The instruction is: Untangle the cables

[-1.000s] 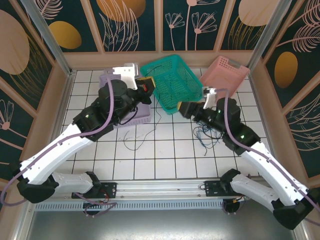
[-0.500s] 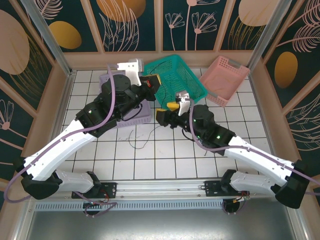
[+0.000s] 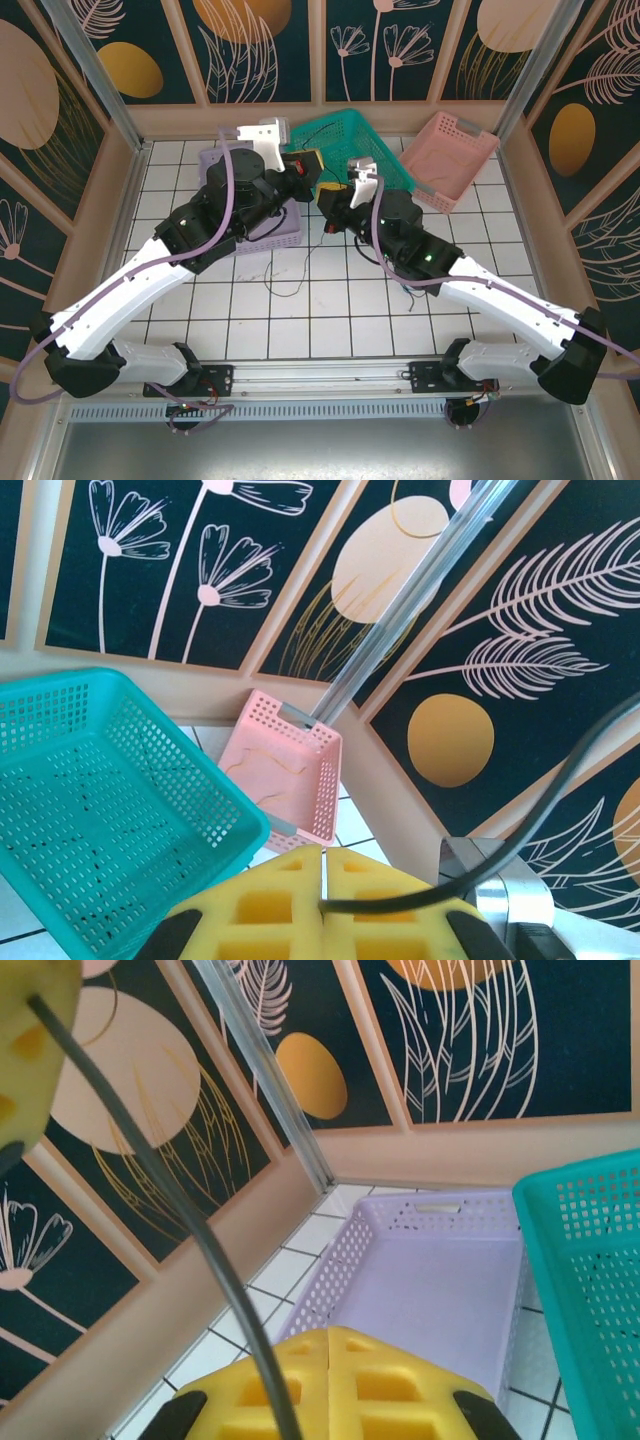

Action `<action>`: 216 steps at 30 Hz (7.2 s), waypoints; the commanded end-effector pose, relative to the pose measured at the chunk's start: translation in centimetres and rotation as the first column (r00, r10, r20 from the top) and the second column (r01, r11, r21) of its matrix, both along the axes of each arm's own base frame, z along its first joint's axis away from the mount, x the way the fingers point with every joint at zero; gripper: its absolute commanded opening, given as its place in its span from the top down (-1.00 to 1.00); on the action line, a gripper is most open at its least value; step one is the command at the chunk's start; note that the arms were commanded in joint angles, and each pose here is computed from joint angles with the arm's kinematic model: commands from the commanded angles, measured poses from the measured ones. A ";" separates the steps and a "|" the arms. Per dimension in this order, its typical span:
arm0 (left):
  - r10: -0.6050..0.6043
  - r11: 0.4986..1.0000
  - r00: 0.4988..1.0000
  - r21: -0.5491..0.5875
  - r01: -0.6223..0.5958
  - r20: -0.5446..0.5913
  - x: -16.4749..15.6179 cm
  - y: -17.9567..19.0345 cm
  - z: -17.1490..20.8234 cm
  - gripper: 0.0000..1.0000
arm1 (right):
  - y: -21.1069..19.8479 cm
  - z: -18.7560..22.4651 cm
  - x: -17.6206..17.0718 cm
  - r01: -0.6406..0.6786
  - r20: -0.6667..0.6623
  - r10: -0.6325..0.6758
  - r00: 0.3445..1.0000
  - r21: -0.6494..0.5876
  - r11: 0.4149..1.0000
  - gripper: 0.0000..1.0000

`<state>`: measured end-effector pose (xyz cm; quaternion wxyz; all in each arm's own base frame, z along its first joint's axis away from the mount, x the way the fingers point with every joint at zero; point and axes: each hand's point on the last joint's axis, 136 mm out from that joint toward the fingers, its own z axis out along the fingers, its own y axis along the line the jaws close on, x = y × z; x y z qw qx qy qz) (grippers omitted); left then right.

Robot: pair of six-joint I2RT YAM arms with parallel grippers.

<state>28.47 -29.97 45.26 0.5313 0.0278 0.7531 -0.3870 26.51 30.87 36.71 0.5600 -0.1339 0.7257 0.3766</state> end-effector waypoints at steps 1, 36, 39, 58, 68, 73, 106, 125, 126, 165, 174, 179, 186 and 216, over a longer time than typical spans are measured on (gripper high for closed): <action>0.031 0.999 0.999 -0.022 -0.031 0.006 0.6 0.7 0.8 1.00 | -1.0 1.9 -0.6 0.009 0.000 -0.009 1.000 0.030 1.000 1.00; 0.445 0.895 0.894 0.047 -0.443 -0.046 2.7 12.5 -0.6 -0.74 | -2.3 10.2 -0.8 -0.003 -0.027 0.006 1.000 0.095 0.995 1.00; 0.430 0.903 0.899 0.064 -0.426 -0.079 2.5 12.2 -2.6 -0.68 | -2.4 12.4 -0.6 0.004 0.005 -0.005 1.000 0.115 0.993 1.00; 0.288 0.957 0.930 0.099 -0.272 -0.228 0.3 10.3 -13.2 -0.50 | -5.7 26.6 11.4 0.171 0.253 -0.224 0.941 0.215 0.962 1.00; 0.253 0.967 0.932 0.085 -0.239 -0.261 -0.1 9.7 -14.0 -0.46 | -8.4 21.5 21.4 0.239 0.164 -0.271 0.949 0.190 0.952 1.00; 0.256 0.967 0.929 0.079 -0.244 -0.266 -0.2 9.8 -14.0 -0.46 | -7.4 10.9 25.2 0.235 -0.037 -0.233 0.972 0.080 0.969 1.00; 0.210 0.977 0.929 0.098 -0.189 -0.305 0.3 8.1 -15.5 -0.50 | -8.1 -7.8 27.6 0.324 -0.510 -0.323 0.797 -0.090 0.942 -0.07; -0.260 0.952 0.859 0.034 0.305 -0.442 -1.3 -3.3 -23.0 0.06 | -22.5 -26.7 0.6 0.616 -0.838 -0.533 0.117 -0.360 0.701 0.08; -0.284 0.940 0.846 0.046 0.339 -0.451 -1.8 -4.2 -23.9 0.06 | -22.9 -27.5 -0.4 0.620 -0.842 -0.534 0.080 -0.377 0.688 0.07; -0.325 0.913 0.699 -0.019 0.407 -0.637 -0.9 -17.0 -32.9 -0.41 | -23.1 -17.8 -1.1 0.596 -0.748 -0.529 0.401 -0.225 0.771 1.00; -0.229 0.950 0.761 0.030 0.309 -0.607 -0.3 -13.8 -32.0 -0.36 | -21.2 -7.1 1.6 0.547 -0.628 -0.445 0.638 -0.037 0.836 1.00; -0.185 0.975 0.806 0.001 0.224 -0.563 0.9 -11.8 -28.4 -0.38 | -19.8 -1.6 2.2 0.461 -0.519 -0.374 0.768 0.044 0.886 1.00; -0.202 0.977 0.861 -0.037 0.210 -0.466 1.2 -10.3 -23.6 -0.29 | -19.4 5.3 2.5 0.393 -0.307 -0.352 0.884 0.084 0.916 1.00; -0.305 0.930 0.947 0.246 0.274 0.097 1.4 -10.9 -16.8 -0.57 | -12.9 13.2 3.7 0.160 -0.197 -0.104 0.975 0.291 0.943 1.00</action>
